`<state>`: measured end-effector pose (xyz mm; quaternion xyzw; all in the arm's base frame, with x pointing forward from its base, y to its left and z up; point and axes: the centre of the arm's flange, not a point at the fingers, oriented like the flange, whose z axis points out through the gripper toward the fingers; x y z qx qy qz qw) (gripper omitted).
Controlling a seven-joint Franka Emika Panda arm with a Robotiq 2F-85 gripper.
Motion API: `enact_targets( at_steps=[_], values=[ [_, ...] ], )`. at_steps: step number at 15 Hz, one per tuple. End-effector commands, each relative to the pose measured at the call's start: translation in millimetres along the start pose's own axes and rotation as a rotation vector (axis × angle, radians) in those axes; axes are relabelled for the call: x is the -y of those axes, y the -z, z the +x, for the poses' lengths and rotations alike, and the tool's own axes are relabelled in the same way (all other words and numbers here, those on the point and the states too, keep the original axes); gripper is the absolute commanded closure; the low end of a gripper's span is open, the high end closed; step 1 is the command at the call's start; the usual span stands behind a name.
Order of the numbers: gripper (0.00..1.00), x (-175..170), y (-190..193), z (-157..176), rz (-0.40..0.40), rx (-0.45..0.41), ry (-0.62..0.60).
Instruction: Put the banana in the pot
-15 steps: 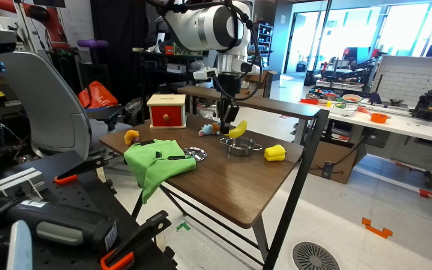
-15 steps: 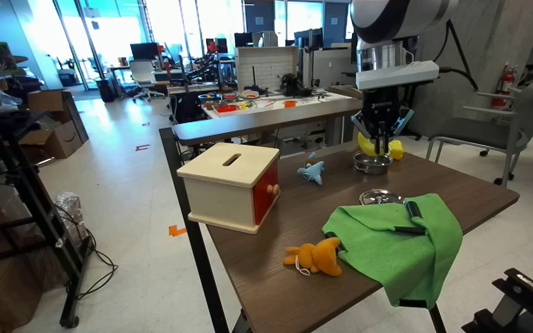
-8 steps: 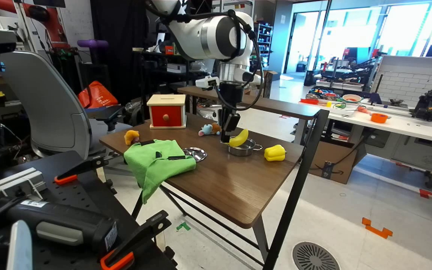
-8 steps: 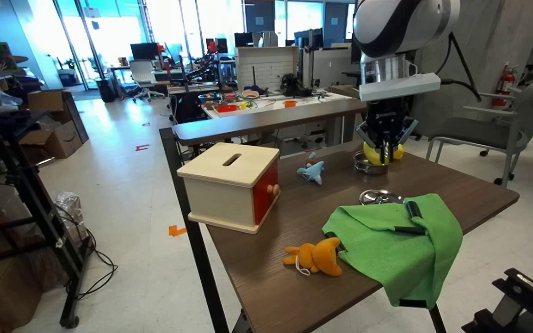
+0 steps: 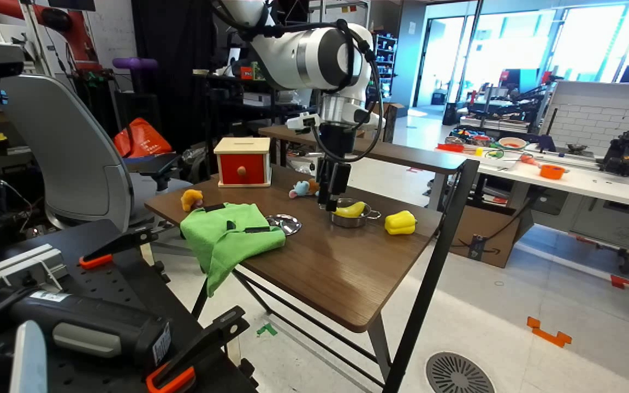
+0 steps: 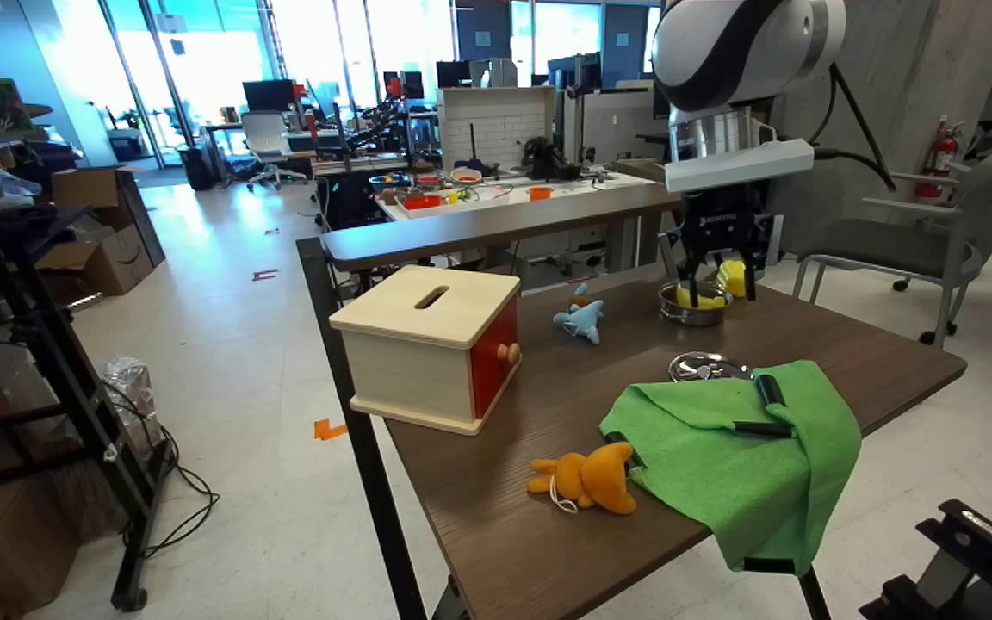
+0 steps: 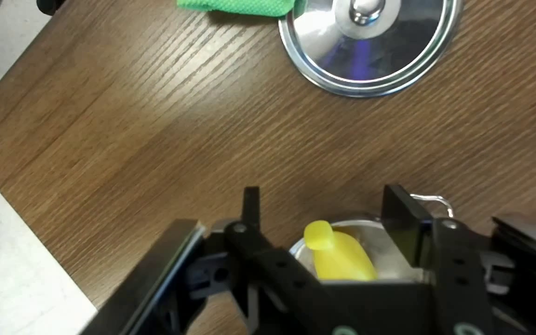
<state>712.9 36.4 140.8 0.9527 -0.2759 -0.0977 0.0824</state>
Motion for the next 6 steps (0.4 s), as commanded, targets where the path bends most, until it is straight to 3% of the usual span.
enact_targets(
  at_steps=[1,3,5,6],
  values=[
    [0.01,-7.7,34.6,-1.0,0.053,0.022,-0.032],
    [0.00,-15.4,59.1,-11.9,0.097,-0.005,-0.036],
    [0.00,-16.1,76.1,-19.4,0.048,0.019,-0.011],
    [0.00,-5.4,56.3,-2.2,0.065,-0.021,-0.023]
  ],
)
